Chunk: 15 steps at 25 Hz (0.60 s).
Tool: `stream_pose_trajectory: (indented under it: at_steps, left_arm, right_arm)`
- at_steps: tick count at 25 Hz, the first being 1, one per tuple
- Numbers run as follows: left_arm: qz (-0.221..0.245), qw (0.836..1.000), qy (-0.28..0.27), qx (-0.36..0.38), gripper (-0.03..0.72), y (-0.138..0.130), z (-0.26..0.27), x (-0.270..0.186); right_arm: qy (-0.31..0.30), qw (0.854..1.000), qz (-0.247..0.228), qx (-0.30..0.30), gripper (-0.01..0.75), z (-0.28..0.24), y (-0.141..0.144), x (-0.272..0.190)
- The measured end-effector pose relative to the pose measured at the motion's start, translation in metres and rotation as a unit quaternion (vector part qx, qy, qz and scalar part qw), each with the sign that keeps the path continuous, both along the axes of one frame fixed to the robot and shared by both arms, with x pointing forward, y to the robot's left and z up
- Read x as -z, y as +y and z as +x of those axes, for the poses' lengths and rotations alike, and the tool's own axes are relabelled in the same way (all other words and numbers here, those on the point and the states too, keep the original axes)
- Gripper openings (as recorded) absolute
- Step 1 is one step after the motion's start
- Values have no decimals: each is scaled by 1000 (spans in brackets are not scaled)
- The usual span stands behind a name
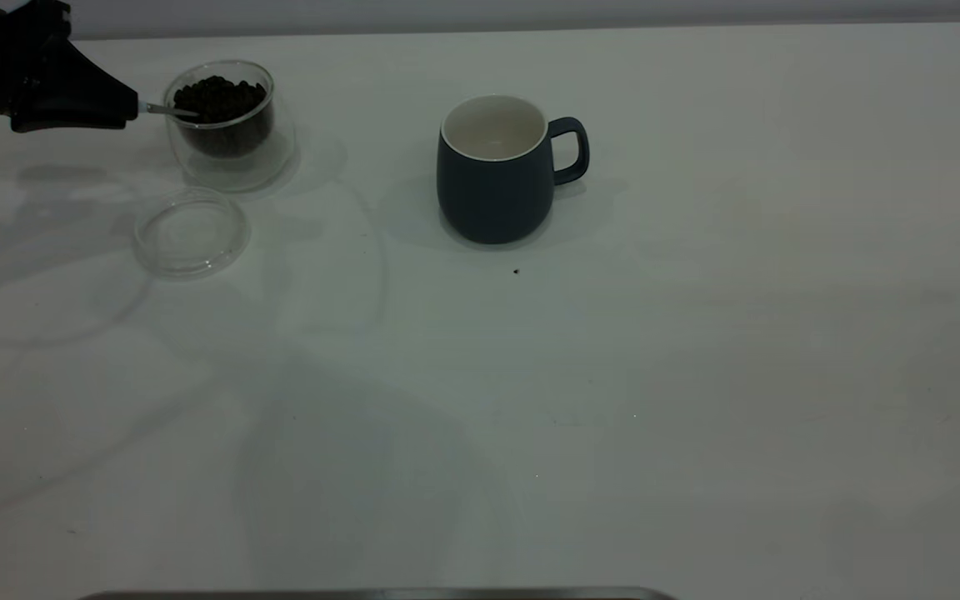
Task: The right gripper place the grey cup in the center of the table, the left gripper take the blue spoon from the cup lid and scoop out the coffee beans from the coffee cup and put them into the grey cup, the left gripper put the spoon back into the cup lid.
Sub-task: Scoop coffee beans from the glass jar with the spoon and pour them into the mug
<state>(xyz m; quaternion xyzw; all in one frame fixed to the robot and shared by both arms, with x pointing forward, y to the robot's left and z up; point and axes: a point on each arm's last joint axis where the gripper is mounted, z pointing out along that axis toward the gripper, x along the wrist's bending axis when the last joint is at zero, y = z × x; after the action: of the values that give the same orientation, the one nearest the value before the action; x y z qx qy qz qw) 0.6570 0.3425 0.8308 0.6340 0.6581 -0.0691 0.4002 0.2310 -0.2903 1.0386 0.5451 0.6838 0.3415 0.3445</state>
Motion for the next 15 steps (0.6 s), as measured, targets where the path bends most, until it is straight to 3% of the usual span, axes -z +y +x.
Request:
stream_pose_trajectory:
  at_steps: [8, 15]
  left_arm:
    - [-16, 1000, 17, -20, 122, 3, -1, 0]
    - [-56, 996, 31, -57, 122, 28, -6, -4]
  right_arm:
    - [0, 1000, 0, 0, 363, 0, 0, 0]
    - [0, 1000, -1, 0, 363, 0, 0, 0]
